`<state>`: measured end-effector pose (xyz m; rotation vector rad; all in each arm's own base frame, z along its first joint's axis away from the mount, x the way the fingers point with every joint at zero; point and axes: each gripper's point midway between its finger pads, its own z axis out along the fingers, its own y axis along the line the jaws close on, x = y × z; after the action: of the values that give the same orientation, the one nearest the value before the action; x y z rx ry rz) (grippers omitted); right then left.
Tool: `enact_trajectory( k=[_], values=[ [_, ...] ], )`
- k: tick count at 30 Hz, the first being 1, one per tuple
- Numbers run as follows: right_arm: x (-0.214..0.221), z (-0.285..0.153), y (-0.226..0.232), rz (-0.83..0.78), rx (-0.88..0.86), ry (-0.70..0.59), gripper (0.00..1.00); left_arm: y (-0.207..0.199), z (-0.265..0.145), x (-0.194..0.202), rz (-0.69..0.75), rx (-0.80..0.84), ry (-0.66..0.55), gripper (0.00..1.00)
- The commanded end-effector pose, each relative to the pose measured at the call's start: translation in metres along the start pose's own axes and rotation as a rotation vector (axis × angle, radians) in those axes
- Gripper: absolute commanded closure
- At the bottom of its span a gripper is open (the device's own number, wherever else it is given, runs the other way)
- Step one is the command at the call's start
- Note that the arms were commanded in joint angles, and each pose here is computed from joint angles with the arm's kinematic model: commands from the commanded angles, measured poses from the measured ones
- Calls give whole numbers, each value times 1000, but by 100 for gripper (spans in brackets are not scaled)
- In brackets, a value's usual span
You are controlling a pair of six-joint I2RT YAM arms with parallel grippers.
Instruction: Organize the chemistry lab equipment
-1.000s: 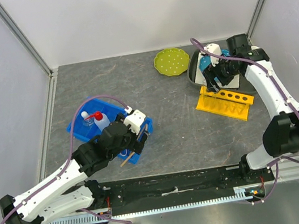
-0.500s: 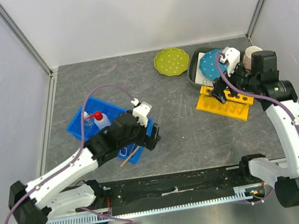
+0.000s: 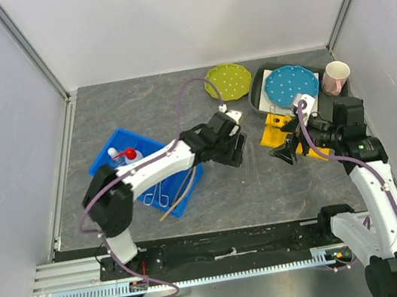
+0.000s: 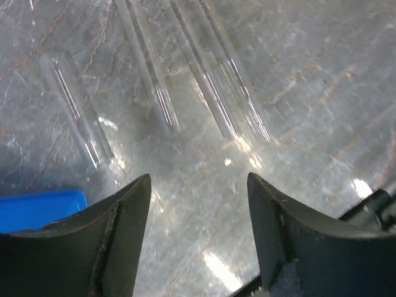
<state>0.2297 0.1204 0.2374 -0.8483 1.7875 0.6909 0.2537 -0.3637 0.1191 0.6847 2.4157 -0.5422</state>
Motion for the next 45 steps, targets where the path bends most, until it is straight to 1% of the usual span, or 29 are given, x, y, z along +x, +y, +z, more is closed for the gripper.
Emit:
enact_trajectory(
  k=[1, 2, 3, 4, 5, 6, 7, 8, 9, 11, 16, 18, 28, 32, 40, 43, 44, 45],
  values=[
    [-4, 4, 3, -16, -51, -84, 2, 9, 30, -10, -3, -91, 72, 33],
    [-1, 5, 1, -11, -45, -84, 2, 9, 38, -9, 4, -97, 88, 35],
    [0, 5, 0, -7, -36, -82, 2, 6, 40, -22, 14, -100, 69, 35],
    [-1, 4, -1, -11, -25, -81, 2, 11, 55, -13, 19, -124, 107, 36],
    [0, 4, -1, -12, -23, -81, 2, 14, 59, -12, 25, -139, 122, 36],
    [-1, 3, -1, -14, -19, -83, 2, 15, 61, -22, 30, -156, 106, 37],
    [-1, 2, -1, -16, -14, -84, 2, 18, 67, -20, 35, -172, 118, 37],
    [0, 2, -2, -14, -7, -81, 2, 23, 75, -11, 41, -191, 155, 39],
    [0, 1, -2, -19, -3, -83, 2, 25, 78, -18, 46, -207, 145, 39],
    [0, 2, -2, -18, 0, -81, 2, 32, 87, -13, 51, -236, 172, 39],
    [0, 0, 0, -21, 1, -86, 2, 38, 92, -15, 56, -263, 175, 40],
    [-1, 0, -1, -22, 5, -86, 2, 39, 96, -11, 56, -256, 189, 44],
    [1, 0, -1, -19, 10, -83, 2, 43, 107, 2, 60, -249, 231, 52],
    [2, 0, -1, -14, 10, -82, 2, 46, 109, 3, 65, -256, 235, 60],
    [3, 1, -1, -13, 8, -81, 2, 53, 111, 8, 64, -291, 244, 61],
    [3, 1, 0, -15, 5, -82, 2, 54, 111, 8, 59, -298, 245, 67],
    [3, 1, 0, -17, 5, -82, 2, 54, 112, 7, 56, -297, 242, 71],
    [3, 1, -1, -15, 4, -81, 2, 53, 111, 5, 54, -296, 237, 73]
  ],
)
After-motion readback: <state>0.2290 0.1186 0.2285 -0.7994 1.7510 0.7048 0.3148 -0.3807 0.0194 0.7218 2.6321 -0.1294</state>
